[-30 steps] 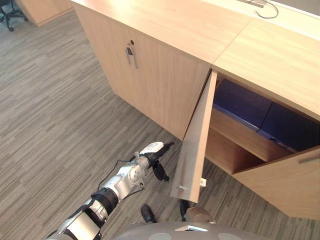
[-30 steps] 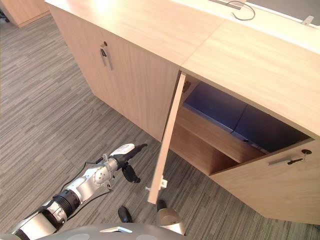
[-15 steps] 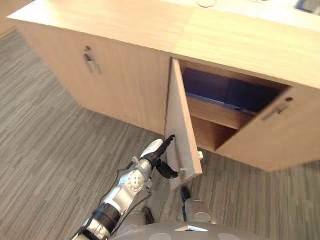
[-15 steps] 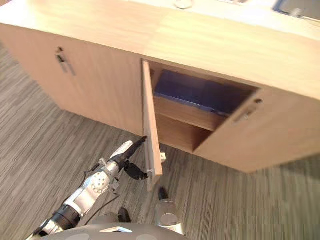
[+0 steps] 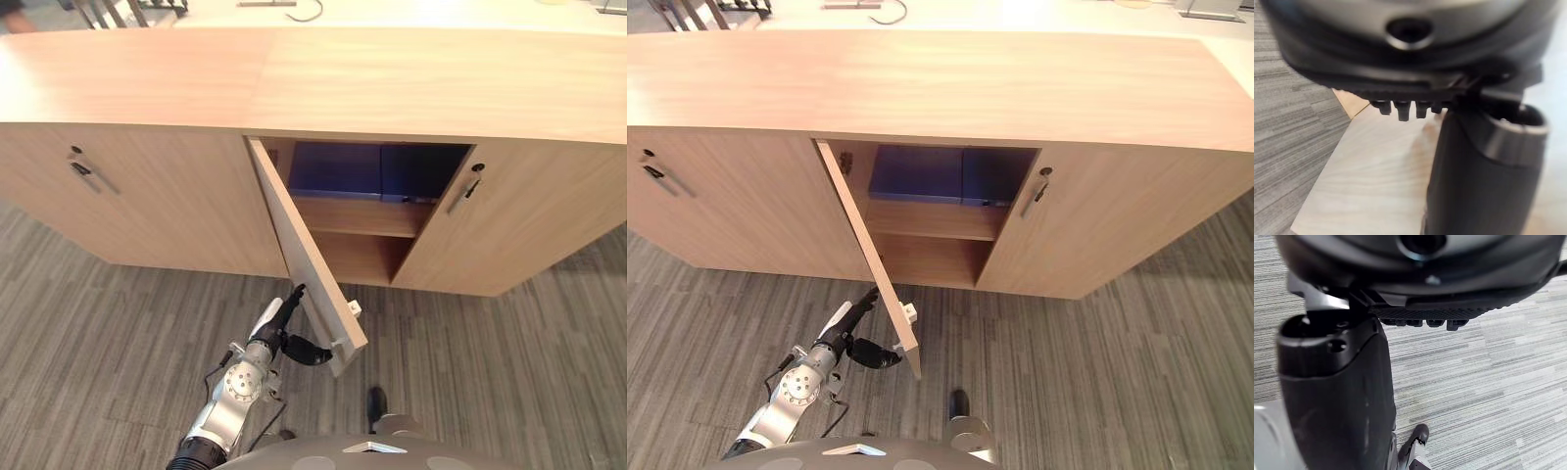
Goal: Walk over to the cabinet, pick up the folder, carry it to the office cabinet, place the folder inside the office cabinet, then close the office cabinet door
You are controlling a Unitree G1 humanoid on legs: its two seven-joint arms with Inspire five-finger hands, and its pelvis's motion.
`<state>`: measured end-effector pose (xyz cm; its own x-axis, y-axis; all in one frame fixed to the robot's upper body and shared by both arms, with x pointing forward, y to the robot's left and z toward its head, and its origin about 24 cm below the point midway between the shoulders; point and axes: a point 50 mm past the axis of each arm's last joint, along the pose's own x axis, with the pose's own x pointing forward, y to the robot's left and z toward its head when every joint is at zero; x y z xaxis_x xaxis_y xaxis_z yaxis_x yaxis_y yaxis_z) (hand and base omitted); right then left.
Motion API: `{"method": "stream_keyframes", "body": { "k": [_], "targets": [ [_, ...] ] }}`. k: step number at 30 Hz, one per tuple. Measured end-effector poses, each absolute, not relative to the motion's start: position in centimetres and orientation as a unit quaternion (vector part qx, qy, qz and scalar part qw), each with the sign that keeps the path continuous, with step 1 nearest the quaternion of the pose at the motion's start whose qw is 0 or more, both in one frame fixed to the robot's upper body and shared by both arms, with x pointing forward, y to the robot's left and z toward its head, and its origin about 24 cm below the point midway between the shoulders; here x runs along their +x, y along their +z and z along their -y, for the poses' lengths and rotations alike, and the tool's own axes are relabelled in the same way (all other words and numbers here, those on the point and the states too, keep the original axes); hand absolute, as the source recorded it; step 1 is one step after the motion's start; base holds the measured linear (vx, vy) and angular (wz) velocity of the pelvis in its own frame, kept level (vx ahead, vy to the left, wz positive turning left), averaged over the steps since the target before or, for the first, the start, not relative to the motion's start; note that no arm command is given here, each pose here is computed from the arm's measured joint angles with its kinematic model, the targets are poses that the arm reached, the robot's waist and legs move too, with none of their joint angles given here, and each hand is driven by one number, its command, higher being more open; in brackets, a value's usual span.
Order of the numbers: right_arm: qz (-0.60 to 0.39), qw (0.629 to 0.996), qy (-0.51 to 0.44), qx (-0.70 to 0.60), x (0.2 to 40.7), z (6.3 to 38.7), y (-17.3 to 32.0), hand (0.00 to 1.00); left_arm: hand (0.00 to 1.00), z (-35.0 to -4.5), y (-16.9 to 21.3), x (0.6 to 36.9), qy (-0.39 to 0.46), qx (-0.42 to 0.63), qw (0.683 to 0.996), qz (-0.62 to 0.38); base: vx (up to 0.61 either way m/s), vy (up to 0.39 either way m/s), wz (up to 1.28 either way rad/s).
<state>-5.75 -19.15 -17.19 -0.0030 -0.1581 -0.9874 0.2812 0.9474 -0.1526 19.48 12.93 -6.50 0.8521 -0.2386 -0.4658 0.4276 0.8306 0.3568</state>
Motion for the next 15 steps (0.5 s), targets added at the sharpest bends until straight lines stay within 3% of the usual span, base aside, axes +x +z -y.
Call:
{"method": "stream_keyframes", "body": {
  "k": [7,15],
  "targets": [
    [-0.695,0.703,-0.147,0.035,-5.7,18.6,-17.3,1.0,1.0,-12.3,-6.7,19.4,-0.192,0.226,0.933,-0.207,0.02,-0.003,-0.19],
    [-0.695,0.705,-0.135,0.024,-5.7,18.4,-17.3,1.0,1.0,-12.0,-5.9,23.5,-0.203,0.288,0.919,-0.178,-0.09,0.003,-0.23]
  ]
}}
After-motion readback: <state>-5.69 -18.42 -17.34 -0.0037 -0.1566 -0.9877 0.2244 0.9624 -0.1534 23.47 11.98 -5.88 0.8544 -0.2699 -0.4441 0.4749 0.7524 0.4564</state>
